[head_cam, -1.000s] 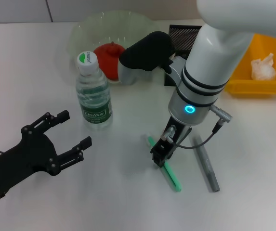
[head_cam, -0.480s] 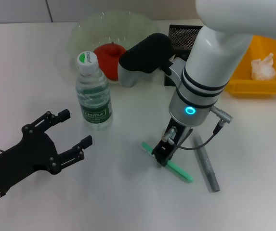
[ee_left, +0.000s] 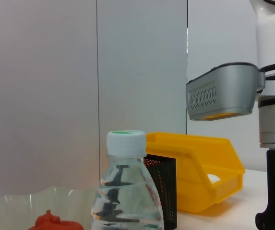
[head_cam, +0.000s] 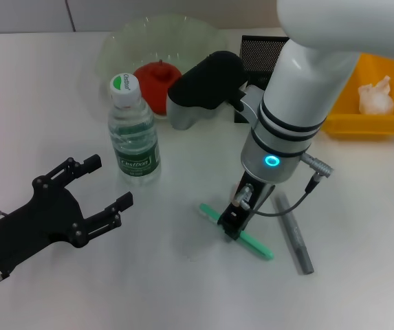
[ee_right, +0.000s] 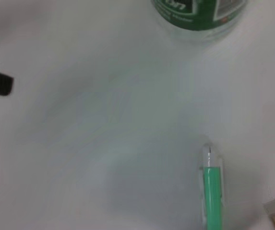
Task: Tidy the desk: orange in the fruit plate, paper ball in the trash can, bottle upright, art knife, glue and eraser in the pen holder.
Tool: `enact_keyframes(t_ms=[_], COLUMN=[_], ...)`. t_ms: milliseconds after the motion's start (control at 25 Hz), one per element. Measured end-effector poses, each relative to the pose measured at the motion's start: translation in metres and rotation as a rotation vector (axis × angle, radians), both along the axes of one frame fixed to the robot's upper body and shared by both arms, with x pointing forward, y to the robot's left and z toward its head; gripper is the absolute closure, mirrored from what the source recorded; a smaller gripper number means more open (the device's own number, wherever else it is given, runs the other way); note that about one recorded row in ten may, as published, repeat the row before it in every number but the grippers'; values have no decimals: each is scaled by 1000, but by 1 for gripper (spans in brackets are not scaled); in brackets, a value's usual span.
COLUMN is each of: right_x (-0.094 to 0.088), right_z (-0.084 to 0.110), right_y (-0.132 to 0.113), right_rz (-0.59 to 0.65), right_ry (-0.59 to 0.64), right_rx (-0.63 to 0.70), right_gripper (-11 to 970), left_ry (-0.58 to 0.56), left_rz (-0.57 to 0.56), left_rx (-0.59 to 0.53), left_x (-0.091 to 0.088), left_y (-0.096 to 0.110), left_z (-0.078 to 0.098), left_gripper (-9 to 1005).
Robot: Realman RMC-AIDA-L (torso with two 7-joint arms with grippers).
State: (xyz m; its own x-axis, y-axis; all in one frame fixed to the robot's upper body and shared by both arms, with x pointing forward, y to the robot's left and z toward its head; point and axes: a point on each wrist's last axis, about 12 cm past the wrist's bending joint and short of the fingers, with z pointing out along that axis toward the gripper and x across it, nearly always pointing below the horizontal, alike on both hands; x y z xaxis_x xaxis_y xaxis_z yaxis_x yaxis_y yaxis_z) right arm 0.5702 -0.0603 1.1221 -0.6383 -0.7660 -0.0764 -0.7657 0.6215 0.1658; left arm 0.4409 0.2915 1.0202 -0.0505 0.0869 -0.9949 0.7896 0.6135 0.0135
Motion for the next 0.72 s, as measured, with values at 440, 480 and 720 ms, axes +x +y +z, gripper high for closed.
enact_keyframes(t_ms=[440, 480, 720], right_x=[-2, -2, 9], right_z=[17, 17, 51], right_y=[-8, -8, -42], right_rz=[-8, -8, -98], right_ry=[-2, -2, -106], right_rx=[120, 120, 244], right_gripper=[881, 880, 871], left_ry=[-10, -10, -21], left_rz=[-21, -21, -83], left_rx=[-21, -21, -46], left_x=[-2, -2, -6], left_y=[-2, -2, -6], left_z=[3, 3, 6], left_gripper=[181, 181, 180])
